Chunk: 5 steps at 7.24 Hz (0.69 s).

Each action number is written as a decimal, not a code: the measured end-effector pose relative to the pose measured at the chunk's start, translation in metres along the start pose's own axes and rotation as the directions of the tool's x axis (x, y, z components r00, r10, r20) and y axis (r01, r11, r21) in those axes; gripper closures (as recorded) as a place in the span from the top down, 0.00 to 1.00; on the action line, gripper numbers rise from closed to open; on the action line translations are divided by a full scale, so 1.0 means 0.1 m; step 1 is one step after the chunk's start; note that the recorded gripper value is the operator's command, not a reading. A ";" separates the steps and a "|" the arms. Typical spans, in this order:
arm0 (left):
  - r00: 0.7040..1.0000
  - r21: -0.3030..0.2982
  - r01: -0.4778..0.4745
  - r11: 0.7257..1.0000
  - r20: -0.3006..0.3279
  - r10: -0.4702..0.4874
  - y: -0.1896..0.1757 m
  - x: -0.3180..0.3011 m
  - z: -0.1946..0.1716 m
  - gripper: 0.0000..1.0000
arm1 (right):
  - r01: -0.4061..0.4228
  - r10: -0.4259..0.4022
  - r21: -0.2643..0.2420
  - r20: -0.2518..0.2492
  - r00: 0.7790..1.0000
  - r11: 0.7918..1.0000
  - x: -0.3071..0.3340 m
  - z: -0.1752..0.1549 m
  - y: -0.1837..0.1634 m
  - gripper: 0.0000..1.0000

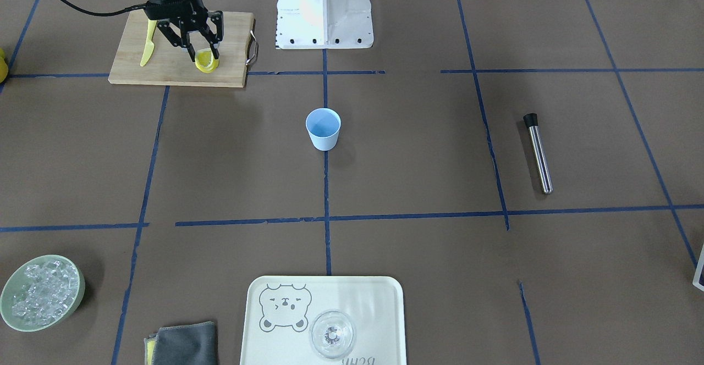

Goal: Squeeze lemon into cup
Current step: 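Lift the lemon slice with the right gripper and carry it over the blue cup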

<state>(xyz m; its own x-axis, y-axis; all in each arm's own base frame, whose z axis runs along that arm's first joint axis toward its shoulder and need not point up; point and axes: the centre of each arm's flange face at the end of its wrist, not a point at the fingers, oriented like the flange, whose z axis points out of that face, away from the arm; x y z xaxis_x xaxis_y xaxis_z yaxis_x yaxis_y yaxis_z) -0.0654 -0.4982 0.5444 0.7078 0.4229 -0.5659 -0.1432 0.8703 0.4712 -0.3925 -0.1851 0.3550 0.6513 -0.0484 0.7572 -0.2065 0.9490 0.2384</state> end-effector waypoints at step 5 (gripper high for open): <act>1.000 0.001 -0.001 1.000 -0.003 0.001 -0.01 0.01 0.00 1.00 | -0.029 0.029 -0.004 -0.038 0.999 1.000 -0.79 -0.07 -0.66 0.38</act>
<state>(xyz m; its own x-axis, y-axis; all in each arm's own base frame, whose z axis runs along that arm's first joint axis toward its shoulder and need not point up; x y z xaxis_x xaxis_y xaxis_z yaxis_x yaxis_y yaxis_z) -0.0645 -0.4982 0.5430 0.7056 0.4247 -0.5672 -0.1435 0.8695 0.4726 -0.4253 -0.2422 0.2755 0.6726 -0.0093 0.7399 -0.2220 0.9513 0.2137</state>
